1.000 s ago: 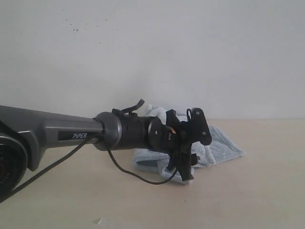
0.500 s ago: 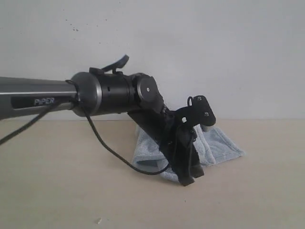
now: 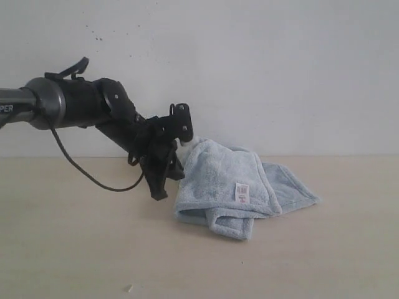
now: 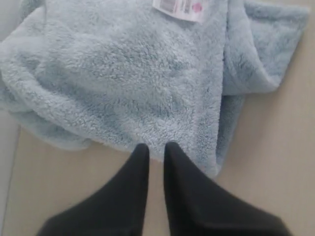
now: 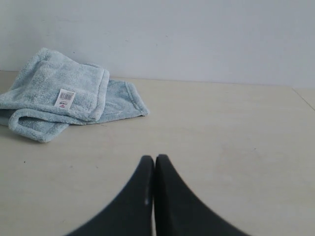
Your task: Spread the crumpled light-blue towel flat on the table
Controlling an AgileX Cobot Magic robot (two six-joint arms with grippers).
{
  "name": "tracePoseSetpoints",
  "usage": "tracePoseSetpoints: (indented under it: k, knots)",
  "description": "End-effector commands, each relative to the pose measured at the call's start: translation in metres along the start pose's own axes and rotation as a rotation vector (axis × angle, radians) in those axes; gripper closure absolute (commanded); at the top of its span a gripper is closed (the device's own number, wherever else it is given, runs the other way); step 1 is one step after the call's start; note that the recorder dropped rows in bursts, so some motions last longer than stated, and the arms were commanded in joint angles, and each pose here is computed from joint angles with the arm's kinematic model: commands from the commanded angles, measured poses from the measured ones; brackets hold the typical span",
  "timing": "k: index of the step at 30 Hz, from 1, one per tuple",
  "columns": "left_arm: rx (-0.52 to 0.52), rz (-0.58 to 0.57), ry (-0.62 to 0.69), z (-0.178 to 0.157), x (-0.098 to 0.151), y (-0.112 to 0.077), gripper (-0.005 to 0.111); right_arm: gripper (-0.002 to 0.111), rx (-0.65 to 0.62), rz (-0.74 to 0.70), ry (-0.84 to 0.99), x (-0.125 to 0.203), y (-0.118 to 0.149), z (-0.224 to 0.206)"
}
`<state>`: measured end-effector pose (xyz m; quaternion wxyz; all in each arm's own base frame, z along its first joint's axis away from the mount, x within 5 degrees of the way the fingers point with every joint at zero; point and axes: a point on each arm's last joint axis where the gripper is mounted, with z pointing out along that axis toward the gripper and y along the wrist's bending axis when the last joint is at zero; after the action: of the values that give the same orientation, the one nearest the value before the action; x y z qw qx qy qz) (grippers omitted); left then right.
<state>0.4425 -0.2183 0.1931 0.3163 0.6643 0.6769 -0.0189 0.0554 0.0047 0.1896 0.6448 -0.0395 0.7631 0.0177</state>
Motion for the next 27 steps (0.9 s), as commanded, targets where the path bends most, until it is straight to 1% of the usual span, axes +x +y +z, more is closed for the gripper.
tracePoseSetpoints:
  k: [1, 3, 5, 9, 11, 13, 19, 23, 24, 27]
  knots:
    - [0.028, 0.148, -0.002, 0.029, 0.009, -0.008, 0.071, 0.109, 0.001, 0.001, -0.019, -0.002, 0.000, 0.000]
    - [0.034, 0.157, 0.000, 0.045, 0.016, -0.013, 0.058, 0.109, 0.001, 0.002, -0.019, -0.002, 0.000, 0.000]
    - [0.018, 0.153, 0.010, 0.059, 0.022, -0.015, 0.052, 0.109, 0.001, 0.002, -0.019, -0.002, 0.000, 0.000]
    - [-0.027, 0.138, 0.027, 0.080, 0.033, -0.017, 0.052, 0.109, 0.001, 0.002, -0.019, -0.002, 0.000, 0.000]
    - [-0.026, 0.135, 0.034, 0.086, 0.037, -0.020, 0.052, 0.109, 0.001, 0.002, -0.019, -0.002, 0.000, 0.000]
    - [-0.024, 0.134, 0.035, 0.088, 0.038, -0.020, 0.052, 0.109, 0.001, 0.002, -0.019, -0.002, 0.000, 0.000]
    - [-0.032, 0.036, -0.025, 0.082, 0.030, -0.018, 0.052, 0.109, 0.000, 0.004, -0.019, -0.002, 0.000, 0.000]
    - [-0.047, -0.056, -0.093, 0.070, 0.018, -0.012, 0.055, 0.109, 0.000, 0.004, -0.019, -0.002, 0.000, 0.000]
    - [-0.045, -0.072, -0.103, 0.069, 0.017, -0.012, 0.057, 0.109, 0.000, 0.004, -0.019, -0.002, 0.000, 0.000]
    - [-0.023, -0.081, -0.120, 0.065, 0.014, -0.013, 0.072, 0.109, 0.000, 0.004, -0.019, -0.002, 0.000, 0.000]
